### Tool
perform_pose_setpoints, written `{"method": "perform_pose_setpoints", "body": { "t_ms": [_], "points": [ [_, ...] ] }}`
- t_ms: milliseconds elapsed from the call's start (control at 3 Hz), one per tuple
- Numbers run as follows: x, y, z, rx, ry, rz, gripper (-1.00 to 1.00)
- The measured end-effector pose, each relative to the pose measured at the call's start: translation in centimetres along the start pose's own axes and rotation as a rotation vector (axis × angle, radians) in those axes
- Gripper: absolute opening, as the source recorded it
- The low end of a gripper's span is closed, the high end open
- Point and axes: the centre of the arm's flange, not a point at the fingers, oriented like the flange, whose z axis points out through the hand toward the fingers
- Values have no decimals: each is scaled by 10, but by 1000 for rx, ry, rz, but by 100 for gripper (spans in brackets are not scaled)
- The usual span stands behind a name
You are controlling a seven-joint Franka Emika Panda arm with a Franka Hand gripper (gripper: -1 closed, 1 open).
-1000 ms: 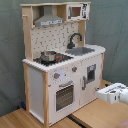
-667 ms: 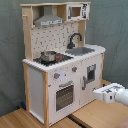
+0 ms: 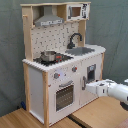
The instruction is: Play with the kitchen
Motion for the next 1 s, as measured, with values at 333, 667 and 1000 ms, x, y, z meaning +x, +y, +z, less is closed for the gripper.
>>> {"method": "perform_pose_setpoints", "body": {
  "t_ms": [333,667,1000],
  "points": [
    [-19,34,6,-31,-4,55,100],
    [-45,68,10,-49,-14,107,100],
    [-64,86,33,-58,-33,143,100]
  ]
}}
